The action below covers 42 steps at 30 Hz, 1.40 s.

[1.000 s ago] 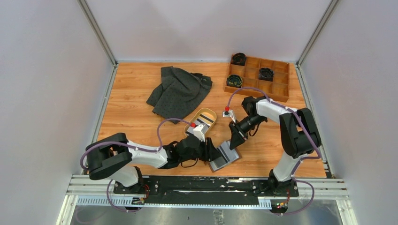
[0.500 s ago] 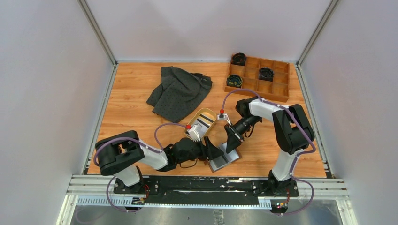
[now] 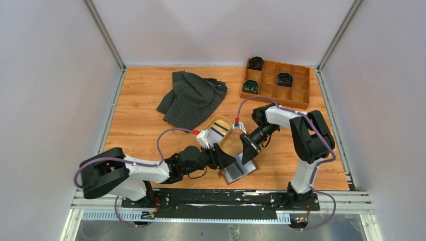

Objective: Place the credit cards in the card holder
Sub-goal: Turn over the card slot in the card holder.

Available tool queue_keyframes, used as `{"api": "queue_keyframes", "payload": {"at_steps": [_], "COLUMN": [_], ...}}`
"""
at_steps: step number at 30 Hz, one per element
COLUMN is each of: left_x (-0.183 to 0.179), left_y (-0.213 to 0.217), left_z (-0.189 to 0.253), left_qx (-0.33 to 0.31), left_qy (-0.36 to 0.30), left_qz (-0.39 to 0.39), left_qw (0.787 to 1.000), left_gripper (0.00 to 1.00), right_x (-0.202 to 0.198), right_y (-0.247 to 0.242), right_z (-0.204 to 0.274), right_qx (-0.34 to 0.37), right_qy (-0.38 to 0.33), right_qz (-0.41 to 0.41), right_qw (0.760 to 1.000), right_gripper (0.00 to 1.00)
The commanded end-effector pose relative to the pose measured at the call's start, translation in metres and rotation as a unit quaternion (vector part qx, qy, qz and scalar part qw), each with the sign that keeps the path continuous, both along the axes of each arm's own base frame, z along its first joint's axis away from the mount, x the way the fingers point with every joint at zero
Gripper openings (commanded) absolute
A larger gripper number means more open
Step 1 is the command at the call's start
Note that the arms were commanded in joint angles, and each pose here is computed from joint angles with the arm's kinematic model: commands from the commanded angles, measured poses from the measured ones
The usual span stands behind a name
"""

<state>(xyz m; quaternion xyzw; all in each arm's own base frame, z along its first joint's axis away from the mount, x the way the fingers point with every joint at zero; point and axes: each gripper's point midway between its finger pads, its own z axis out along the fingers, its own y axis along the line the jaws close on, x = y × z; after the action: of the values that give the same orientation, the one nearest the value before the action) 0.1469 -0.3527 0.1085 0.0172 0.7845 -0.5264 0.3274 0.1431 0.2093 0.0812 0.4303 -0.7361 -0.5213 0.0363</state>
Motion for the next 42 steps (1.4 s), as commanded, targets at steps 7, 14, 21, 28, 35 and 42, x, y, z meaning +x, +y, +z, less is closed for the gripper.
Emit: {"api": "queue_keyframes", "payload": {"at_steps": [7, 14, 21, 28, 35, 42], "left_x": [0.016, 0.015, -0.001, -0.005, 0.001, 0.003], "left_y": [0.045, 0.068, 0.053, 0.028, 0.005, -0.002], "left_z": [0.032, 0.037, 0.030, 0.026, 0.014, -0.015], "left_qx": [0.045, 0.027, 0.006, -0.005, 0.009, 0.039], "left_qy": [-0.119, -0.133, -0.086, -0.039, -0.012, 0.020], "left_qz": [0.052, 0.080, 0.035, 0.019, 0.026, 0.045], "left_qw": [0.990, 0.988, 0.996, 0.999, 1.000, 0.998], "left_gripper": [0.74, 1.00, 0.92, 0.68, 0.61, 0.61], "right_x": [-0.003, -0.005, -0.006, -0.006, -0.005, -0.004], "right_y": [0.002, 0.004, 0.004, 0.005, 0.005, 0.003], "right_z": [0.002, 0.001, -0.002, -0.004, -0.007, -0.012], "right_qx": [0.002, 0.000, -0.007, -0.012, -0.020, -0.035], "right_qy": [0.001, 0.001, 0.002, 0.003, 0.000, -0.003], "right_qz": [0.014, 0.020, 0.026, 0.029, 0.031, 0.030], "right_qw": [1.000, 1.000, 1.000, 1.000, 0.999, 0.999], "right_gripper": [0.22, 0.19, 0.19, 0.19, 0.18, 0.18]}}
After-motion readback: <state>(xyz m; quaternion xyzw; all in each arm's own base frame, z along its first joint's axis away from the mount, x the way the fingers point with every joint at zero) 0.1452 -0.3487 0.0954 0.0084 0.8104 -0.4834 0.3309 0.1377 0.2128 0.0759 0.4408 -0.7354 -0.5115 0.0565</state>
